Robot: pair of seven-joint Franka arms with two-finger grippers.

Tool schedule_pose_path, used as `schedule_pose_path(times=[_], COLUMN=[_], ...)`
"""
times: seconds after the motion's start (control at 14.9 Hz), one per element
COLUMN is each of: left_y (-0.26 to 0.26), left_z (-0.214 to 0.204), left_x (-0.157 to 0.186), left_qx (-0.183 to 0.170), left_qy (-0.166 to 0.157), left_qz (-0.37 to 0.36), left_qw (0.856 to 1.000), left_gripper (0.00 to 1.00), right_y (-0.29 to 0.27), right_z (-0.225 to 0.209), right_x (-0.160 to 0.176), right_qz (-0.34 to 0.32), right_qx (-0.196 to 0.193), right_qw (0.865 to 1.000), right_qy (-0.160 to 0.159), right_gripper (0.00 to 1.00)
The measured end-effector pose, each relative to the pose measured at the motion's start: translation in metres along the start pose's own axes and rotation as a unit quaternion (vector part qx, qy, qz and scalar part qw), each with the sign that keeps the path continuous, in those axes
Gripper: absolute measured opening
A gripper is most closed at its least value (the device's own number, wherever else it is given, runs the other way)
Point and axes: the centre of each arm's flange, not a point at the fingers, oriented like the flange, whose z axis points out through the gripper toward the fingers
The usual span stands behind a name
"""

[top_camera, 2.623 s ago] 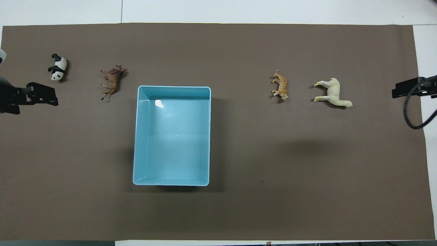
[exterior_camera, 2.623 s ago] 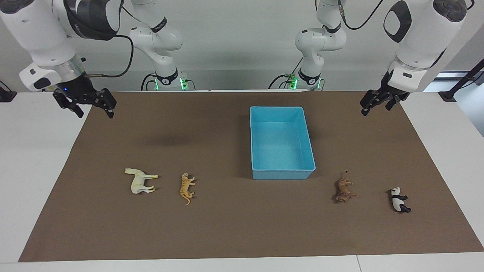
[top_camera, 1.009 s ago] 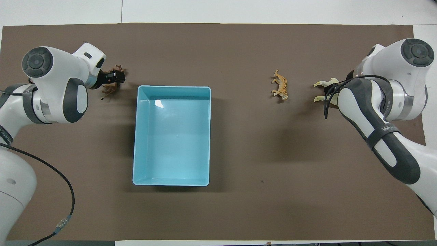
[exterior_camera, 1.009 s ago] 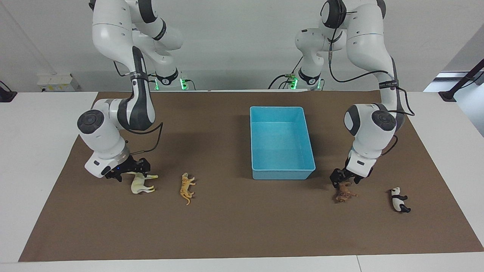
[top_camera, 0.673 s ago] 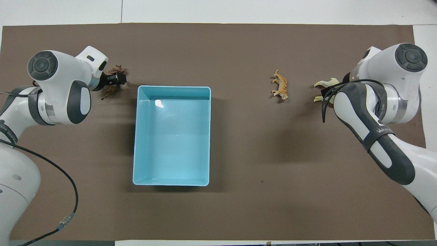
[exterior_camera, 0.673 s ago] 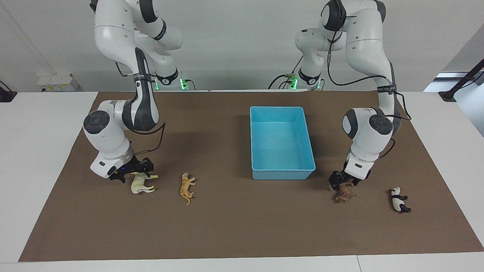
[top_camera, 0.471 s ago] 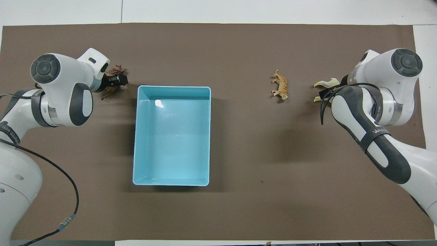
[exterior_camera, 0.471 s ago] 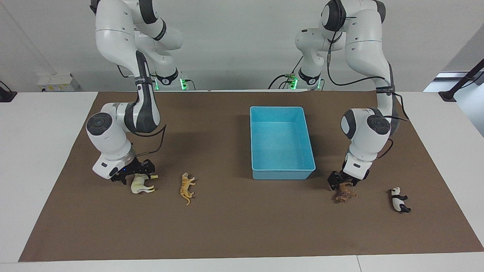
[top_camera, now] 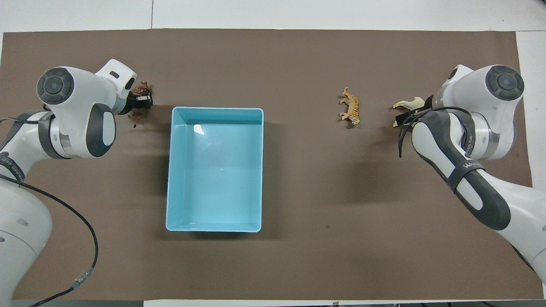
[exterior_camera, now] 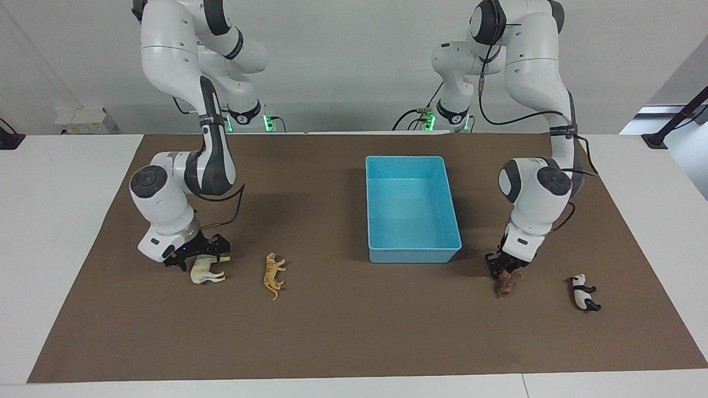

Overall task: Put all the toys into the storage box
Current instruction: 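Grasp the brown horse with the left gripper while the right gripper grasps the cream horse, then drop the brown horse into the blue box with the left gripper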

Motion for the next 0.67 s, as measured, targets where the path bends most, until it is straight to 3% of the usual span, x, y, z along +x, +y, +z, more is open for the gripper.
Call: schedule_pose_path(times=[0.27, 0.47, 0.67], left_y=[-0.002, -0.001, 0.013], left_z=[-0.025, -0.084, -0.155], left_x=[0.016, 0.024, 0.01], left_qx=[-0.006, -0.016, -0.021], left_qy=[-0.033, -0.057, -0.074], left_qz=[-0.018, -0.031, -0.073], left_qw=[0.999, 0.998, 0.994], left_gripper=[0.33, 0.33, 0.33], right_y=[0.01, 0.011, 0.01], right_z=[0.0, -0.003, -0.013], right_x=[-0.004, -0.003, 0.006], right_qz=[0.006, 0.007, 0.016], right_qx=[0.0, -0.001, -0.006], right_qw=[1.0, 1.0, 1.0], right_qy=[-0.003, 0.001, 0.019], right_gripper=[0.99, 0.99, 0.99])
